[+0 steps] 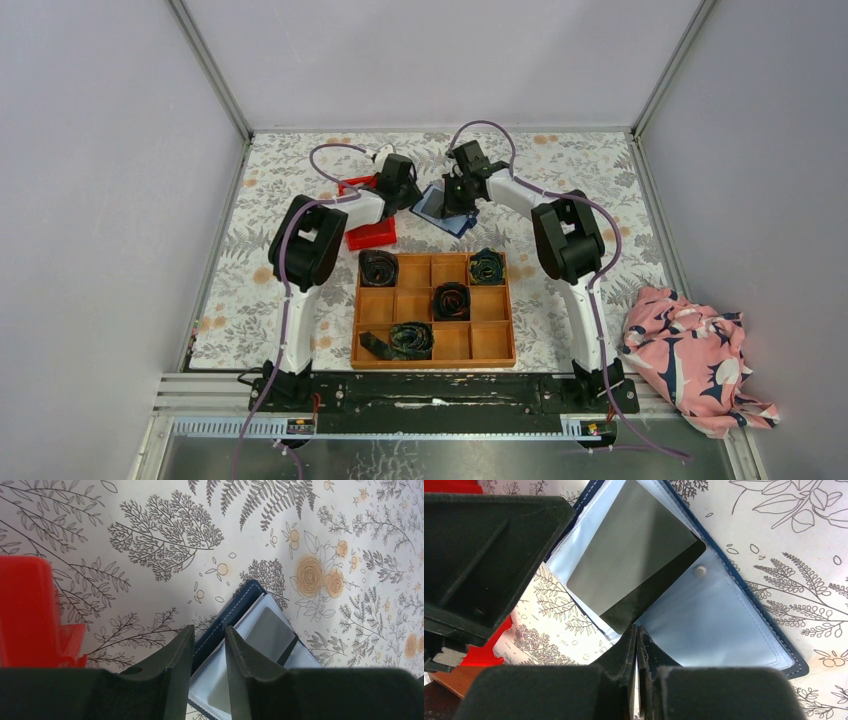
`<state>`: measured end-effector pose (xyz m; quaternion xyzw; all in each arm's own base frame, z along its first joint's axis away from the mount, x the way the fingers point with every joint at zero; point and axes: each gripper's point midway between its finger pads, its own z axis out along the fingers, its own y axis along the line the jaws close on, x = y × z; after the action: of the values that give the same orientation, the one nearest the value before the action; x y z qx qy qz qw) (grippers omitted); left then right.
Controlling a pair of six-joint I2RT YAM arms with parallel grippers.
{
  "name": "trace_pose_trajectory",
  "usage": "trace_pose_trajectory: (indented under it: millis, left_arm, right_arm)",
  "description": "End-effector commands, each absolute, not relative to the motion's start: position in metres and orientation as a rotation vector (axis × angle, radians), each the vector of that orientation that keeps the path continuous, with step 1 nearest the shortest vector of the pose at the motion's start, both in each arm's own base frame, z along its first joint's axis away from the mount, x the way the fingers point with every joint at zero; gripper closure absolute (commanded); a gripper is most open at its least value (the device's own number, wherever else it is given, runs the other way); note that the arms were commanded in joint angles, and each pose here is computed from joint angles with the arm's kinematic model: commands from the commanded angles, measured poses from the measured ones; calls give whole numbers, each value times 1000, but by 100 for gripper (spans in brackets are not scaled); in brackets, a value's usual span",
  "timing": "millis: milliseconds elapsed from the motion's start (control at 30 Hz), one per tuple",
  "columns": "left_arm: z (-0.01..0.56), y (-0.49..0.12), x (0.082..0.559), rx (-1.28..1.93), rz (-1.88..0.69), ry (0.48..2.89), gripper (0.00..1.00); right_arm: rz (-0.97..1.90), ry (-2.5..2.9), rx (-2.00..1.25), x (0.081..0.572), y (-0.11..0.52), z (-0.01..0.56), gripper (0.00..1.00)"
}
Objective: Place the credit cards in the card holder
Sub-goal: Insert the credit card into the card holder.
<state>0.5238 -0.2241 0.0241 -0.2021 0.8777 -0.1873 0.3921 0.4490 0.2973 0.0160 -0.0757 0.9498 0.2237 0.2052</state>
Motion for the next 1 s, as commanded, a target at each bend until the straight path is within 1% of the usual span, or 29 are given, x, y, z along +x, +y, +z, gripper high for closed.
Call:
trace_pose_trajectory:
  millis: [0, 100, 333, 567, 733, 967]
  left_arm:
    - [21, -210, 524, -530, -449, 2221, 64]
    - [18, -209, 524, -540, -453, 2223, 66]
    - [10, -206, 522, -554, -451, 2236, 79]
    - [1, -208, 519, -557, -465, 2259, 90]
    - [-3, -209, 516, -560, -473, 2268, 93]
    - [-5, -208, 512, -563, -471, 2275, 94]
  right_arm:
    - [581, 2664, -250, 447, 302, 11, 94]
    - [582, 2665, -251, 448, 304, 10, 94]
    - [601, 2649, -252, 450, 309, 12, 93]
    - [628, 2633, -240, 453, 313, 13, 92]
    - [657, 2608, -233, 455, 317, 18, 92]
    - [687, 2581, -219, 459, 322, 22, 92]
